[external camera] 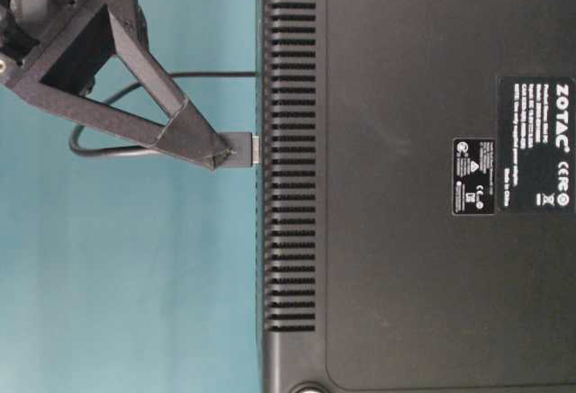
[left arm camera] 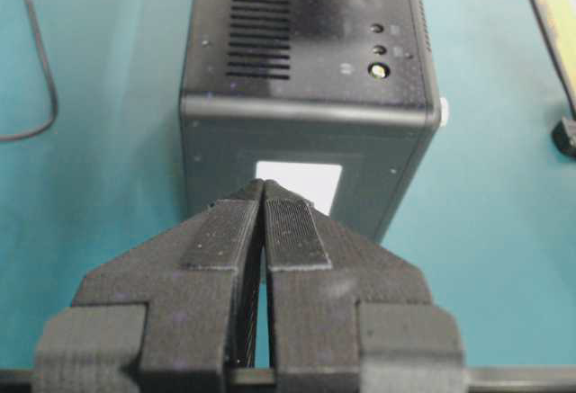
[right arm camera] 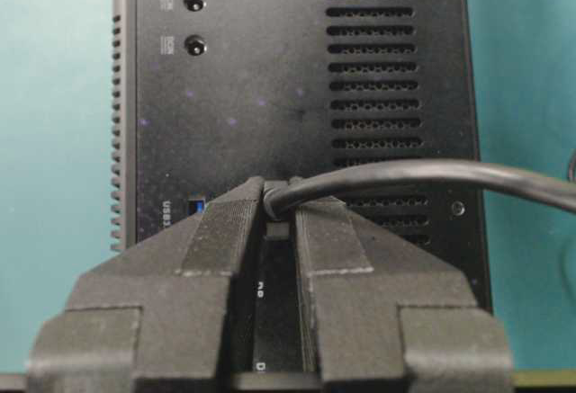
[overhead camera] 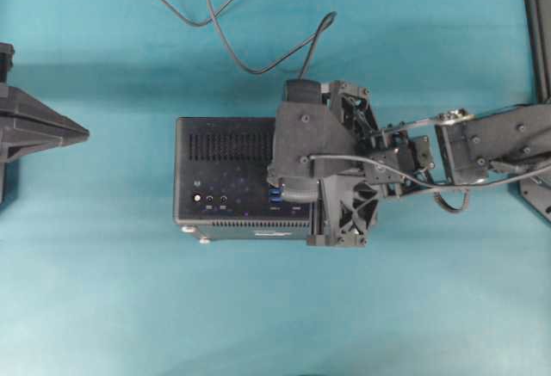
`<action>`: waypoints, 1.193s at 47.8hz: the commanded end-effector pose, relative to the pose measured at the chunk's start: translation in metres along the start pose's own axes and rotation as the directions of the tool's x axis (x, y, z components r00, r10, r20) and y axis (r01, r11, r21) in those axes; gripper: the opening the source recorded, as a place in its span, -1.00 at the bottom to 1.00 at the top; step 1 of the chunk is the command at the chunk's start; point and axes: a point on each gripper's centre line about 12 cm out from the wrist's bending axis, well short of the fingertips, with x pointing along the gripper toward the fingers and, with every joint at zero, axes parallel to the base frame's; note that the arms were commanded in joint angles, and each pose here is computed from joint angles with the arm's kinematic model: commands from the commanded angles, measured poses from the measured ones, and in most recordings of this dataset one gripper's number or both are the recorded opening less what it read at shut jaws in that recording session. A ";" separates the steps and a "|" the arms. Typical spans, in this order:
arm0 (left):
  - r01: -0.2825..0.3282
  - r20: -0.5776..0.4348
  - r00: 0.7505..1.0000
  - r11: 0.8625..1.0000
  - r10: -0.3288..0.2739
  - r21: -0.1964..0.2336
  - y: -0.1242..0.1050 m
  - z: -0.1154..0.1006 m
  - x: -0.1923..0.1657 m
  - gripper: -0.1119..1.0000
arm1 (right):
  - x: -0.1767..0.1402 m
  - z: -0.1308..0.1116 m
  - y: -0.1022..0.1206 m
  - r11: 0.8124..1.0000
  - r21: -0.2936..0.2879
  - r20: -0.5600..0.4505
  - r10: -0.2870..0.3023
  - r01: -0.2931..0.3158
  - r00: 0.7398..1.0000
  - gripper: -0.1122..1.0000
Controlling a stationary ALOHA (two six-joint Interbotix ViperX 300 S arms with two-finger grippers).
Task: Insert the USB into the PC box with both arms.
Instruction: 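Align the plug with a blue USB port using the right gripper, then lower the plug into the blue USB port with the right gripper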
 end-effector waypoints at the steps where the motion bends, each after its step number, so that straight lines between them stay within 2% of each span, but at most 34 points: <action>1: 0.001 0.014 1.000 1.000 -0.001 0.002 -0.001 0.006 0.000 -0.80 | -0.005 0.005 0.007 1.000 0.011 0.015 0.017 -0.017 1.000 -0.60; 7: 0.002 0.015 1.000 1.000 -0.002 0.000 -0.001 0.006 0.000 -0.80 | -0.005 0.005 0.005 1.000 0.012 0.012 0.014 -0.014 1.000 -0.60; 23: 0.002 0.017 1.000 1.000 -0.002 0.002 -0.001 0.006 0.000 -0.80 | -0.008 0.009 -0.020 0.998 0.055 0.028 -0.024 0.023 0.999 -0.60; 37: 0.002 0.015 1.000 1.000 -0.002 0.000 -0.001 0.006 0.000 -0.80 | -0.006 0.005 -0.007 0.999 0.043 0.019 -0.001 0.000 1.000 -0.60; 46: 0.002 0.017 1.000 1.000 -0.002 0.000 -0.001 0.006 -0.001 -0.80 | -0.010 0.007 0.001 0.999 0.033 0.047 0.021 -0.023 0.999 -0.59; 52: 0.002 0.017 1.000 1.000 -0.002 0.000 -0.001 0.006 0.000 -0.80 | -0.011 0.010 0.002 0.999 0.034 0.060 0.025 -0.027 0.998 -0.51; 57: 0.002 0.017 1.000 1.000 -0.002 -0.001 -0.001 0.006 0.000 -0.80 | -0.012 0.012 0.001 0.999 0.033 0.064 0.022 -0.024 0.998 -0.34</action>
